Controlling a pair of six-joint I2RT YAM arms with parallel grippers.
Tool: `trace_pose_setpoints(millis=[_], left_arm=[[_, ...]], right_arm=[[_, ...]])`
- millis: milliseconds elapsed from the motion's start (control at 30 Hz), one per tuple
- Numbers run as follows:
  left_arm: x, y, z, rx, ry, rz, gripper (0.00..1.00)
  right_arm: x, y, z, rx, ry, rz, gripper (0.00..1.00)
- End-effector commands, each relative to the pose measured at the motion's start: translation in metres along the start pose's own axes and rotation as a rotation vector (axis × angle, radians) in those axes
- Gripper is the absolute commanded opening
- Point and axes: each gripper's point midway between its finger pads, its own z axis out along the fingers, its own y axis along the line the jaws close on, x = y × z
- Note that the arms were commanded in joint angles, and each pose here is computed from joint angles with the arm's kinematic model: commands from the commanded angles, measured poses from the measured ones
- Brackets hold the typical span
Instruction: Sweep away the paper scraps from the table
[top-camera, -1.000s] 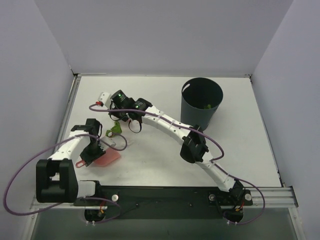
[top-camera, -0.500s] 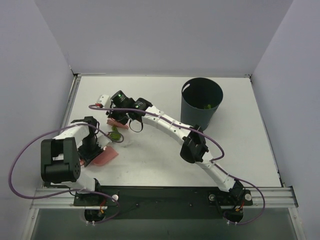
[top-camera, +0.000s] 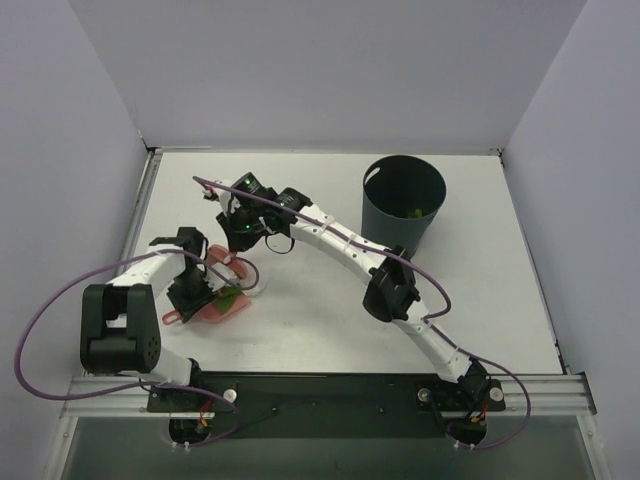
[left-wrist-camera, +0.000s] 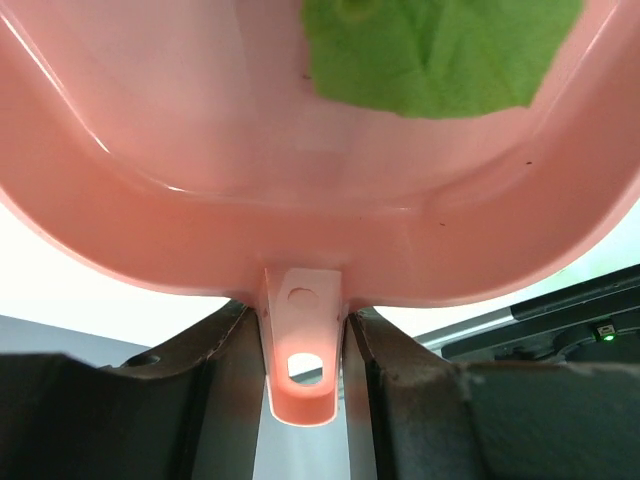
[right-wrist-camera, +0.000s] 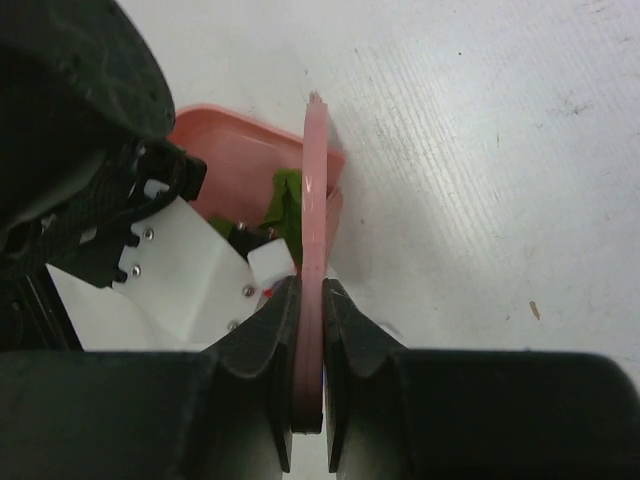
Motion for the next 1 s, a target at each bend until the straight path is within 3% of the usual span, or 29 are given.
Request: trace_pose_setpoints(millis=[0,167,300,433,633,767,967], left_arm=[[-0.034,-0.005,-0.004,-0.045,-0.174,0.118,0.0],[-0.022,-0.016,0.007,-0.017,-0.135,0.138,0.0],[-0.014,-0.017,0.013,-0.022,-0.102,0.171,0.0],[-0.013,-0.015,0.013,-0.036,-0.089,0.217,0.0],[-0.02,-0.021,0.014,-0.072,-0.079,0.325,0.0],[-0.023,-0.028,0.015,-0.027,-0.06,0.343,0.0],[-0.024,-0.031,0.018,0.036,0.018,0.348,0.0]], right_arm=[[-0.04,0.039,-0.048,-0.094,-0.093,0.005,0.0],[-0.07,0.009,-0.081,0.098,-0.181,-0.15,0.0],[-0.064,-0.014,-0.099,0.235,-0.149,-0.212,0.0],[-0.021,-0.044,-0.107,0.368,-0.012,-0.22,0.0],[0.029,-0.064,-0.131,0.497,0.108,-0.097,0.0],[0.066,-0.056,-0.126,0.48,0.21,-0.02,0.0],[0.084,-0.02,-0.096,0.324,0.254,0.099,0.0]])
